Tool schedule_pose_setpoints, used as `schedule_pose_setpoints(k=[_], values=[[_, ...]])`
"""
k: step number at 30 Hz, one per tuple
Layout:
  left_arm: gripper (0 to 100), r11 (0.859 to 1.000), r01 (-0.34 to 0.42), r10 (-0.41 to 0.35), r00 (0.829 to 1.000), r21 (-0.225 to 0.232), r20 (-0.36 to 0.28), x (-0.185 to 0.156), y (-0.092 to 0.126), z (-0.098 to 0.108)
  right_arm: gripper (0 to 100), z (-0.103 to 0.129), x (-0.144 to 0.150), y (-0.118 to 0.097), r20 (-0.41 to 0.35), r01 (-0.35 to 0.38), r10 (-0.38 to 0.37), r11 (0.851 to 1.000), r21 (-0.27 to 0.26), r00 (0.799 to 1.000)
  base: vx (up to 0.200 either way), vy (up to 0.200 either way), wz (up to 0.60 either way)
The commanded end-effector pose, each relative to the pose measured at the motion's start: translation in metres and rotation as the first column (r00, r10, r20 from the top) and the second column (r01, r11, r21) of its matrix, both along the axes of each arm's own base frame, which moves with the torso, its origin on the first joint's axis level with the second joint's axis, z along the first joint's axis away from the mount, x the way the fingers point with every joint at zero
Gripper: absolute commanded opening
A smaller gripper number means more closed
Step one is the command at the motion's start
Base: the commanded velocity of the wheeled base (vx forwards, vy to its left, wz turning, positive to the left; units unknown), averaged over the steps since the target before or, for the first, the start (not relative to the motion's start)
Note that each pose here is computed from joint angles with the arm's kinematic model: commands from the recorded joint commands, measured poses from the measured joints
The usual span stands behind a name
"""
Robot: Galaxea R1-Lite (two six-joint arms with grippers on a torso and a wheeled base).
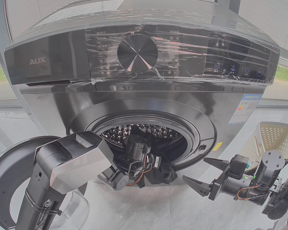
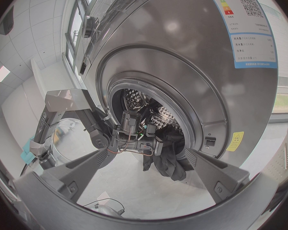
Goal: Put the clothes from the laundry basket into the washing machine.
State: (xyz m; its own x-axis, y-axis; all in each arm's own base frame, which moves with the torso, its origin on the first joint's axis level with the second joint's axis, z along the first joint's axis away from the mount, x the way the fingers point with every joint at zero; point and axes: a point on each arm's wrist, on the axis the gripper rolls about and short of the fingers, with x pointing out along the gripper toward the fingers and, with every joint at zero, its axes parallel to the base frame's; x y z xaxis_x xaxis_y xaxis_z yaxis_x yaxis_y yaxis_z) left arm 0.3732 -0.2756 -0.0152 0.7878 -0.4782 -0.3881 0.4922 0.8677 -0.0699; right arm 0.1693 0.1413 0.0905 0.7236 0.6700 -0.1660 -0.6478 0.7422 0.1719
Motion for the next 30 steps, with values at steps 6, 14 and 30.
schedule_pose_setpoints(k=[6,14,30], values=[[0,0.985,-0.115,0.137,0.974,-0.125,0.183,0.041,0.006,0.029,100,0.004,0.002,0.002,0.018,-0.002,0.002,1.0,0.017,1.0,0.0,0.0,0.0],[0,0.945,-0.222,0.293,0.903,-0.241,0.315,0.073,0.02,0.055,100,0.005,0.004,0.004,0.023,-0.002,0.002,1.0,0.022,1.0,0.0,0.0,0.0],[100,0.972,-0.171,0.206,0.951,-0.159,0.232,0.035,0.019,0.051,100,0.003,0.004,0.004,0.015,0.0,-0.001,1.0,0.024,1.0,0.0,0.0,0.0]])
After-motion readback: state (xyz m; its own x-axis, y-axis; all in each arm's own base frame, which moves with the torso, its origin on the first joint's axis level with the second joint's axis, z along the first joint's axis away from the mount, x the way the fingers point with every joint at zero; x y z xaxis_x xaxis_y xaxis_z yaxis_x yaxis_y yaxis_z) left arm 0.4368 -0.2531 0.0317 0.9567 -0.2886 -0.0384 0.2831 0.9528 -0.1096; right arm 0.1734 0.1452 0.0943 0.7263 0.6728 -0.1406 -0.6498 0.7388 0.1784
